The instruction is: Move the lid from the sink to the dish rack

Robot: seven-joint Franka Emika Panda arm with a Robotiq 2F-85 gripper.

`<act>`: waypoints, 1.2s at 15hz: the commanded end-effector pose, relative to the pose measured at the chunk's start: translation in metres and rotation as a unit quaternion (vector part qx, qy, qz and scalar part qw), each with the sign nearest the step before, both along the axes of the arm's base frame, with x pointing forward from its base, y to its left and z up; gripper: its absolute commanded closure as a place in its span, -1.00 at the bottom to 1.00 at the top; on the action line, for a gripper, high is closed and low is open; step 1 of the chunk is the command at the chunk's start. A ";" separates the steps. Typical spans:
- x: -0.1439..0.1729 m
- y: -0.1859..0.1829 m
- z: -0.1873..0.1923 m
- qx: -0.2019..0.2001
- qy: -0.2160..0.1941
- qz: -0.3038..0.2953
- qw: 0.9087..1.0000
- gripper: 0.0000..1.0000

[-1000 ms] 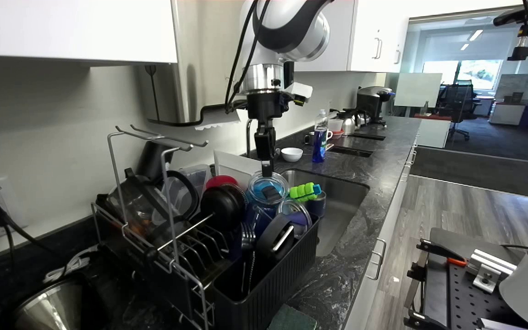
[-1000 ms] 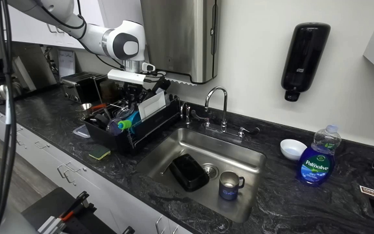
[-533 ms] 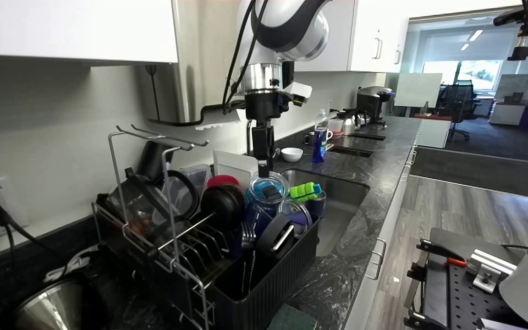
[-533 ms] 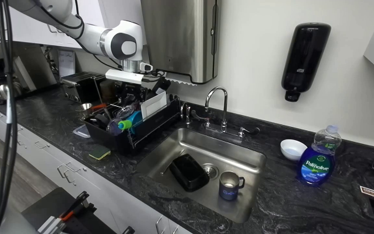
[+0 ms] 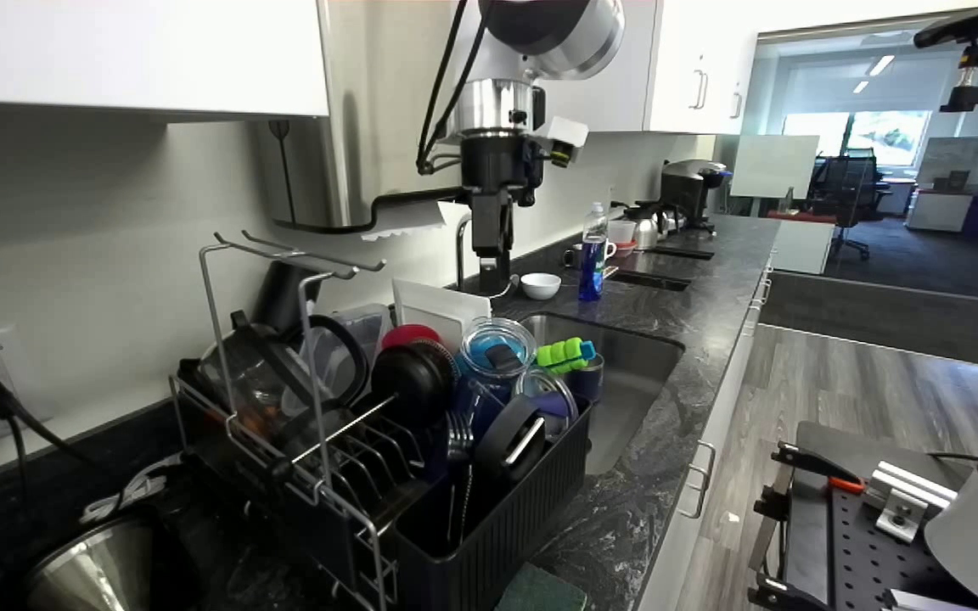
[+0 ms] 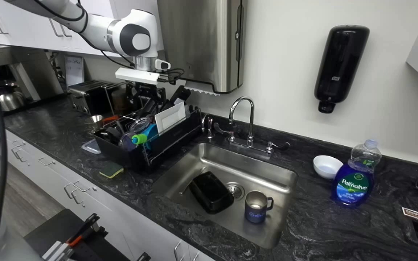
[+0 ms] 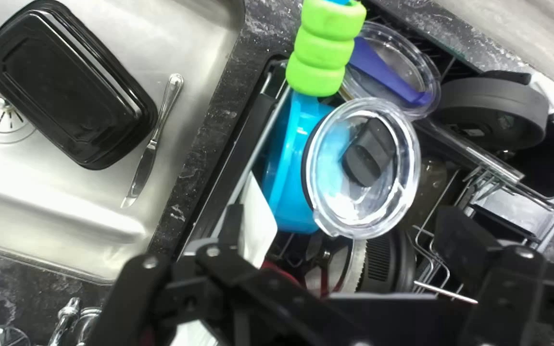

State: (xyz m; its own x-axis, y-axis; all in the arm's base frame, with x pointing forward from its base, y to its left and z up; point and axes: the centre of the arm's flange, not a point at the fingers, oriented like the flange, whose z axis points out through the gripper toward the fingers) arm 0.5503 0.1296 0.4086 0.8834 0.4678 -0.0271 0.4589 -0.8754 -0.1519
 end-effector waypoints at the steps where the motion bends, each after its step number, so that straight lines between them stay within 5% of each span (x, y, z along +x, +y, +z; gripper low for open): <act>1: -0.014 -0.008 0.026 -0.001 -0.004 -0.014 1.000 -1.00; 10: -0.033 -0.073 0.081 0.033 -0.014 -0.071 0.997 -1.00; 18: -0.031 -0.138 0.069 0.044 -0.006 -0.139 0.989 -1.00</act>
State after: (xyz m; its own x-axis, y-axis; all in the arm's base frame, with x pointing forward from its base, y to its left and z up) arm 0.5188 -0.0088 0.4776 0.9783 0.2065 0.0142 0.2042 -0.9519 -0.2286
